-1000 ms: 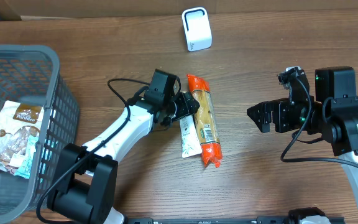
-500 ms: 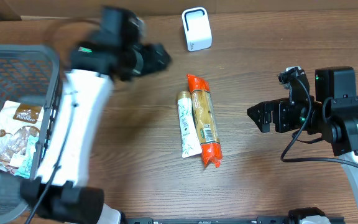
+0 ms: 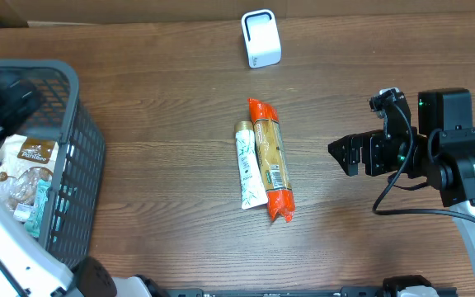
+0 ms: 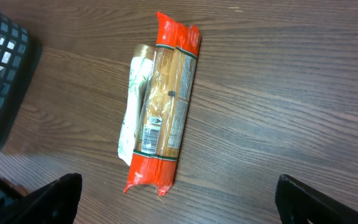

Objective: Scan the item barcode
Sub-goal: 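Reach the left gripper into the basket and grasp the mint-green packet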

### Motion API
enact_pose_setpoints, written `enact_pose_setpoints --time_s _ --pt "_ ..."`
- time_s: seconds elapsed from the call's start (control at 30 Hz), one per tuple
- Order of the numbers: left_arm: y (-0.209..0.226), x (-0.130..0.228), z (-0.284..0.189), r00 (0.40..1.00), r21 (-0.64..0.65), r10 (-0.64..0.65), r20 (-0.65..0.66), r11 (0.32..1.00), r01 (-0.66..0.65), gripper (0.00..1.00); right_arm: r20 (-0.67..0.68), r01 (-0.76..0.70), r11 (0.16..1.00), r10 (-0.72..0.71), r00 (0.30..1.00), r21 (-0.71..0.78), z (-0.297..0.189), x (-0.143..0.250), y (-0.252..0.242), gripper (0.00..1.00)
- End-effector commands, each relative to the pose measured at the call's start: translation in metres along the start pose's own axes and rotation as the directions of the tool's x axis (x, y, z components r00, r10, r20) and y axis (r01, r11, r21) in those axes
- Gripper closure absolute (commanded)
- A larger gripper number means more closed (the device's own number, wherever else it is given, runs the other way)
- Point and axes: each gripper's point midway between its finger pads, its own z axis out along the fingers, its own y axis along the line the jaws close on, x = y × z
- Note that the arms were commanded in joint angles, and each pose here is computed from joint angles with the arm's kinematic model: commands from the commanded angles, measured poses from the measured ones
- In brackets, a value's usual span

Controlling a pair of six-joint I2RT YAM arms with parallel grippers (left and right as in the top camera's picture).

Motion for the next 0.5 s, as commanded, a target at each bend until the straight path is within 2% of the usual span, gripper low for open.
enact_pose_setpoints --time_s 0.0,0.13,0.2,0.33,0.47 --pt "0.054 0.002 0.018 0.992 -0.053 -0.116 -0.058 0.992 0.113 0.07 0.026 0.013 1.000 -0.013 1.000 0.000 -0.006 -0.008 0.003 0.00" --pt "0.109 0.011 0.050 0.970 -0.114 -0.225 -0.092 0.970 0.214 0.10 0.025 0.012 1.000 -0.012 1.000 0.000 -0.006 -0.008 0.003 0.00" --pt "0.126 0.019 0.071 0.960 -0.114 -0.254 -0.115 0.964 0.241 0.07 0.025 0.012 1.000 -0.012 1.000 0.000 -0.006 -0.008 0.003 0.00" --pt "0.145 0.040 0.114 0.962 -0.114 -0.221 -0.163 0.972 0.204 0.07 0.025 0.013 1.000 -0.013 1.000 0.000 -0.006 -0.008 0.003 0.00" --pt "0.174 0.057 0.148 0.971 -0.196 -0.162 -0.173 0.972 0.128 0.09 0.025 0.013 1.000 -0.013 1.000 0.000 -0.006 -0.008 0.003 0.00"
